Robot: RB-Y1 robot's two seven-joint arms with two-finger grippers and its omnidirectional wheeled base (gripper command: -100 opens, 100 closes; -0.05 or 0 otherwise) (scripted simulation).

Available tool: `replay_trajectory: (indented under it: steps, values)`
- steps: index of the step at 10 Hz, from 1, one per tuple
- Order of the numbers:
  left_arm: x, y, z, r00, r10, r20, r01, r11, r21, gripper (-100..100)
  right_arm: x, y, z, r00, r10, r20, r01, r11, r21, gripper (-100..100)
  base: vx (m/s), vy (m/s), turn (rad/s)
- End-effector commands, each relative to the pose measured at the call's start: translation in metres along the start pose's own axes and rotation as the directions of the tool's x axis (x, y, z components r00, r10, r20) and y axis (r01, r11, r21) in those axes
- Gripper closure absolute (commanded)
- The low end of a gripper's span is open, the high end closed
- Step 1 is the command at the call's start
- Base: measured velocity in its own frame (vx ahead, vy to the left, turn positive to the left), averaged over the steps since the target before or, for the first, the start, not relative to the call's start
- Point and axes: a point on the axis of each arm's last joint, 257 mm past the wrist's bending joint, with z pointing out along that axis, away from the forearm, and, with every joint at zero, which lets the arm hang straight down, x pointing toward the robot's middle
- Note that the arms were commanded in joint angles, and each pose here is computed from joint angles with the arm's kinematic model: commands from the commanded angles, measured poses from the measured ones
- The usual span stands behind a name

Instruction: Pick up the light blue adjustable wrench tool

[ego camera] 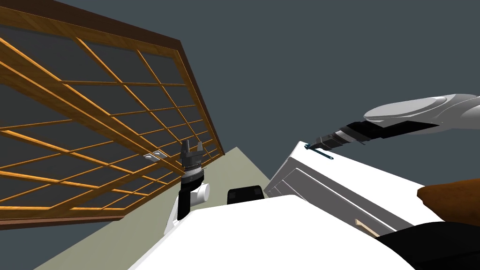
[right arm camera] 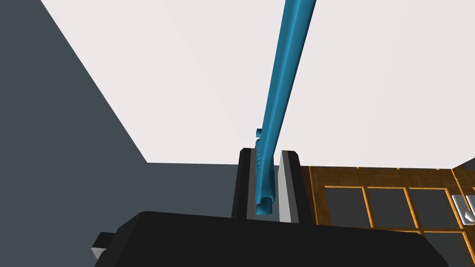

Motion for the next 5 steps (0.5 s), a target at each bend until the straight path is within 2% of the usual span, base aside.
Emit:
replay_trajectory:
  steps: [1,2,3,4,5]
  values:
    - [0.0,0.0,0.0,1.0,0.0,0.0,0.0,1.0,0.0,0,0.0,0.0,0.0,1.0,0.0,0.0,0.0,1.0,0.0,100,0.0,0.0,0.0]
    - [0.0,0.0,0.0,1.0,0.0,0.0,0.0,1.0,0.0,0,0.0,0.0,0.0,1.0,0.0,0.0,0.0,1.0,0.0,100,0.0,0.0,0.0]
    - [0.0,0.0,0.0,1.0,0.0,0.0,0.0,1.0,0.0,0,0.0,0.0,0.0,1.0,0.0,0.0,0.0,1.0,0.0,0,0.0,0.0,0.0]
    - [0.0,0.0,0.0,1.0,0.0,0.0,0.0,1.0,0.0,0,-0.015,0.004,-0.007,1.0,-0.011,0.0,0.011,1.0,-0.006,100,-0.041,-0.036,-0.1]
    - [0.0,0.0,0.0,1.0,0.0,0.0,0.0,1.0,0.0,0,-0.011,0.004,-0.006,1.0,-0.005,-0.007,0.005,1.0,-0.01,100,-0.038,-0.045,-0.056]
